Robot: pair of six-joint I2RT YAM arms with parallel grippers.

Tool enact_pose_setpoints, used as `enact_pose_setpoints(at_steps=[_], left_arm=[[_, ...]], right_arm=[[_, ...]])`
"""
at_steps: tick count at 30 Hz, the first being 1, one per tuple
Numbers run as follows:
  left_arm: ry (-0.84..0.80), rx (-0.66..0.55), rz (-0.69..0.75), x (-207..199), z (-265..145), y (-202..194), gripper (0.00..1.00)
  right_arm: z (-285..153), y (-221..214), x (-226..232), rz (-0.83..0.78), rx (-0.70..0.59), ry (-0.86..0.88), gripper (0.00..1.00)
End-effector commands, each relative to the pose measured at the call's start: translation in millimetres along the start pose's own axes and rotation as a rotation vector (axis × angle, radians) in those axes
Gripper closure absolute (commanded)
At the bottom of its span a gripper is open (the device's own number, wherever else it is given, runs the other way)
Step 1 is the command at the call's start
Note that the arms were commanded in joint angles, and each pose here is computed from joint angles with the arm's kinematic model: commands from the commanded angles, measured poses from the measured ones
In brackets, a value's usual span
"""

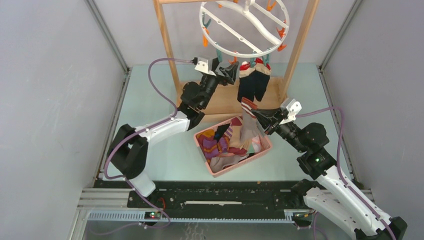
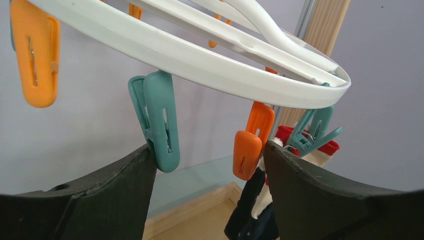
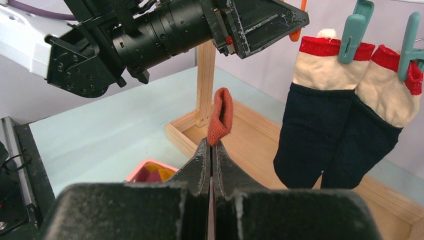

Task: Clip the socks to the hanger
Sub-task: Open the clamp at the hanger.

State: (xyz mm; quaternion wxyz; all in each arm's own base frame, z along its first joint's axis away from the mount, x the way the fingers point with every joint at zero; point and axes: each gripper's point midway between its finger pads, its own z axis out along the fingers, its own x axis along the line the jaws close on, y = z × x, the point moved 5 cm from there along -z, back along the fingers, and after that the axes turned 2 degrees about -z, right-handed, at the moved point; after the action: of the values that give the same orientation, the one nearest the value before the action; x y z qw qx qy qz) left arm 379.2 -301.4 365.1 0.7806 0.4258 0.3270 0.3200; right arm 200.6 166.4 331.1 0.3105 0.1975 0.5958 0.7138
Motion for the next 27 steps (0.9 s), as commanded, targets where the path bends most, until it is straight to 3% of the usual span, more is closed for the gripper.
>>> enact_pose_setpoints(at_steps=[1,18,27], left_arm=[[0.0,-0.09,-0.023,-7.0,-6.6,33.4,0.18],[0.03,-0.024,0.005,-3.1,-46.4,14.9,0.17],[0.001,-0.061,0.047,-20.8,-49.3,24.7,0.2]], right_arm=[[-1.4,12.4,-1.5,-0.001,-0.052,-0.008,1.0],[-0.7,12.5,-1.8,0.003,-0.054,-0.005,1.0],[-1.9,10.4,-4.2,0.001,-0.042,-0.02,1.0]])
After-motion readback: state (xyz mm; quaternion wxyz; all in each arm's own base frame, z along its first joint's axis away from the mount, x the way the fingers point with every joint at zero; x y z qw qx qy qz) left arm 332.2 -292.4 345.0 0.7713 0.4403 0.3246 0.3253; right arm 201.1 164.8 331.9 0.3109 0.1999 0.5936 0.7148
